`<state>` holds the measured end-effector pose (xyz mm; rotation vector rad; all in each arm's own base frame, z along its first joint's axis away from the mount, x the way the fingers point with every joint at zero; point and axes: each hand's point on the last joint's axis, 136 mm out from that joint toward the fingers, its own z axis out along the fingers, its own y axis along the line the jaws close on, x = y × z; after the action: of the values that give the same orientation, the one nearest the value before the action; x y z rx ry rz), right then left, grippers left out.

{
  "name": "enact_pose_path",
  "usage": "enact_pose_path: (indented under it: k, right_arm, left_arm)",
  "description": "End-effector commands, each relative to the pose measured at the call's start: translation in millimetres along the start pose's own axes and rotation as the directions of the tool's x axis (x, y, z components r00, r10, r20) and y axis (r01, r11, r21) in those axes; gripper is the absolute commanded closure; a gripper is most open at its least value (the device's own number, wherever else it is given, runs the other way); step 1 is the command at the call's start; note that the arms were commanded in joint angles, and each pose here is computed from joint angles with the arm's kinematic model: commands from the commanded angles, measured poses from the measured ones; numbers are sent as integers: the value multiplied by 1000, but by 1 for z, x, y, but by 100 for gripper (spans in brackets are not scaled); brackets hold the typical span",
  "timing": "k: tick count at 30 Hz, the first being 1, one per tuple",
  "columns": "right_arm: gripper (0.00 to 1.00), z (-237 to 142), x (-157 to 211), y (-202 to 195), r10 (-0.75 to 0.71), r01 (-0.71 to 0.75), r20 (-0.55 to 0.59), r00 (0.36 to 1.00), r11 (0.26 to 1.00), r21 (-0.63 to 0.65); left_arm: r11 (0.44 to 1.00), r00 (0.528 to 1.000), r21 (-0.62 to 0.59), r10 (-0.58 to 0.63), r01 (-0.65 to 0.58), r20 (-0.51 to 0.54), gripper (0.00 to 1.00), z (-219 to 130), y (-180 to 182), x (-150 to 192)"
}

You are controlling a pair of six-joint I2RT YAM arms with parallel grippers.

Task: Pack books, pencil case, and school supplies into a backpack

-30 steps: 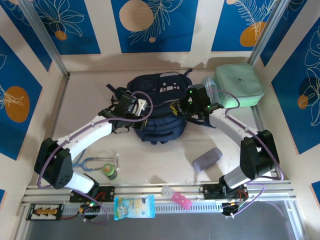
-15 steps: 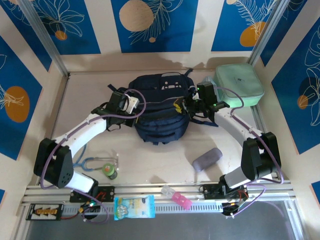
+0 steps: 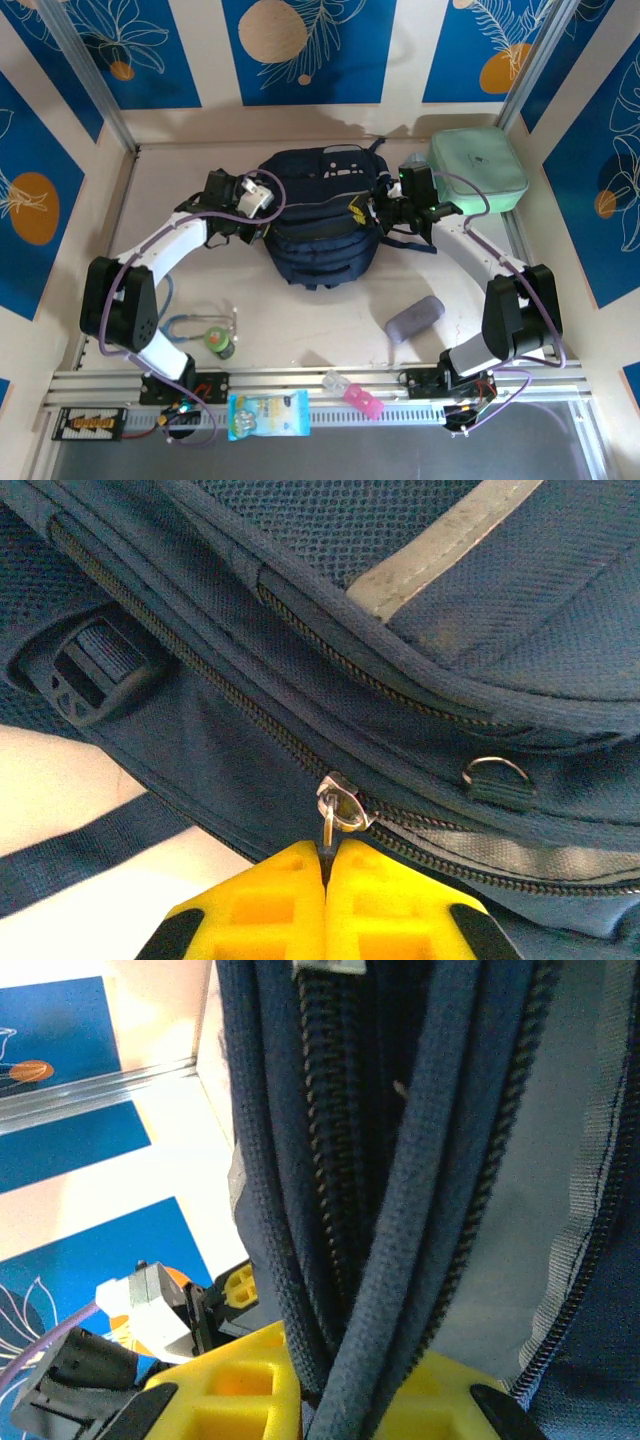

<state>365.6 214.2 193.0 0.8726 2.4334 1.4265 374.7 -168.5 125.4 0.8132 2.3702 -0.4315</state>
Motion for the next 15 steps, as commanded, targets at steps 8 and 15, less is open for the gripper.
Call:
enact_pose_path:
  k: [8, 15]
  right_arm:
    - [87, -4, 2, 13, -117, 114, -53, 992, 992, -58]
    - [87, -4, 5, 10, -148, 144, -83, 985, 988, -49]
  left_arm:
    - [986, 983, -19, 161, -164, -91, 100, 15, 43, -13]
    - [987, 985, -63, 138, -145, -103, 100, 38, 79, -36]
